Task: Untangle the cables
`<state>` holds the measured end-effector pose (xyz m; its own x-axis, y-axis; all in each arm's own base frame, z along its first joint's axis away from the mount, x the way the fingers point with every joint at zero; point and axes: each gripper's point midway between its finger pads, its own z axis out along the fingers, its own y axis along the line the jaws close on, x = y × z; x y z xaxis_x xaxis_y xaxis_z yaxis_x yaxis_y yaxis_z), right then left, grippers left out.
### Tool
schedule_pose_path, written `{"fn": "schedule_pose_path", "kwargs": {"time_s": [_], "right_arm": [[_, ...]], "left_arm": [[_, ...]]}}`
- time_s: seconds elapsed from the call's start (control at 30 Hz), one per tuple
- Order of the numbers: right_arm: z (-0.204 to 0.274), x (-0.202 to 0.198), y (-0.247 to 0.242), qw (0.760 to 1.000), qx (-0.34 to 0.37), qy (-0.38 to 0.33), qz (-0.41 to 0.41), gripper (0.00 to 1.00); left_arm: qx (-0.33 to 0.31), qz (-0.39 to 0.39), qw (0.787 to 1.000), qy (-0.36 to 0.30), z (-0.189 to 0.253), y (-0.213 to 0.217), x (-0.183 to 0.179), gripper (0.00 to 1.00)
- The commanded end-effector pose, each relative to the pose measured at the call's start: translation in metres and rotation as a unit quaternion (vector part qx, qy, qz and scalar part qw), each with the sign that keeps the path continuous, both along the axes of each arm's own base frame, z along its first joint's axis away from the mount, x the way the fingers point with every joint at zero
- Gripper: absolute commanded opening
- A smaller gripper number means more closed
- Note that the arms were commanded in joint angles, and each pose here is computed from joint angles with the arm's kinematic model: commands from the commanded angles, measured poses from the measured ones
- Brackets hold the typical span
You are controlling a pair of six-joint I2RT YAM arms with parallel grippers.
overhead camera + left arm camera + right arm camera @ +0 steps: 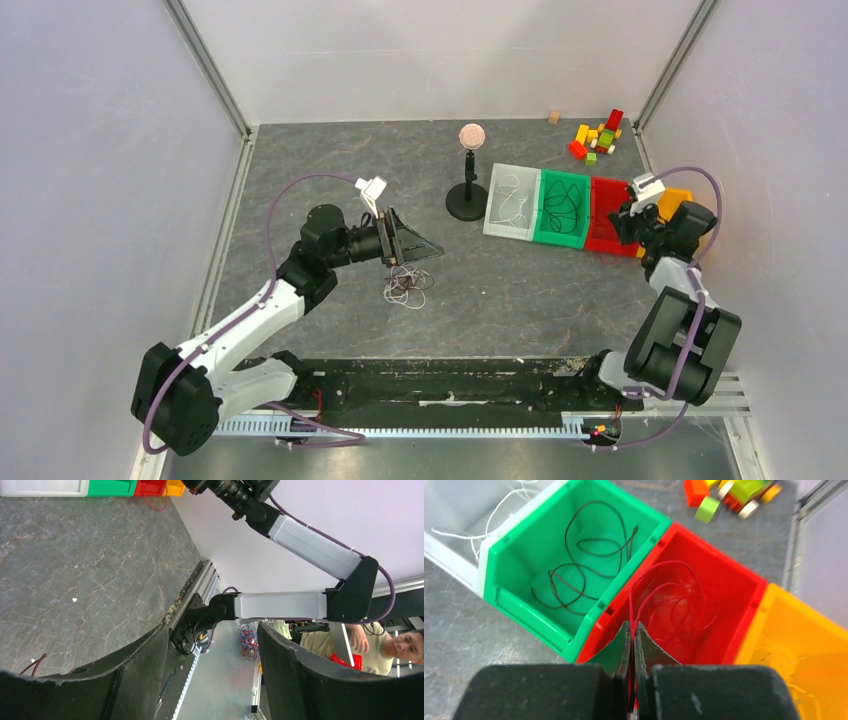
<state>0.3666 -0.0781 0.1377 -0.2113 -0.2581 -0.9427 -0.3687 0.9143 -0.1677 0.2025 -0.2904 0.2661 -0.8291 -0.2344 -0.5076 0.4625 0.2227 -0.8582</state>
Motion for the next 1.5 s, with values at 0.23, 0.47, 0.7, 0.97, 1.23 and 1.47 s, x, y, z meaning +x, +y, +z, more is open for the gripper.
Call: {"fn": "schedule_pose_path", "kwargs": {"time_s": [0.23,0.47,0.7,0.97,1.23,1.47], "right_arm": [[-0.019,0.037,-0.032,0.992,0.055,0.106,-0.035,0.00],[-0.024,0.080,-0.047,0.987,0.033,0.147,-0.061,0.00],[-0.048,0.097,-0.039,0.980,-0.017,0.191,-0.045,0.00],[-0.084,0.059,-0.032,0.968,-0.063,0.242,0.001,0.00],[-0.100,0.062,-0.034,0.956,-0.067,0.284,0.020,0.03],[-0.045,0.069,-0.031,0.967,-0.071,0.243,0.024,0.40]], "left_arm": [[-0.006,0.006,1.000,-0.018,0.003,0.004,0.003,0.72],[-0.005,0.005,1.000,-0.009,-0.001,0.003,0.008,0.72],[-0.002,0.007,1.000,-0.002,-0.005,0.005,0.011,0.72],[-0.002,0.010,1.000,0.002,-0.006,0.008,0.012,0.72],[-0.003,0.005,1.000,0.006,-0.007,0.005,0.014,0.72],[0.020,0.013,1.000,-0.002,-0.010,0.011,0.015,0.78]]}}
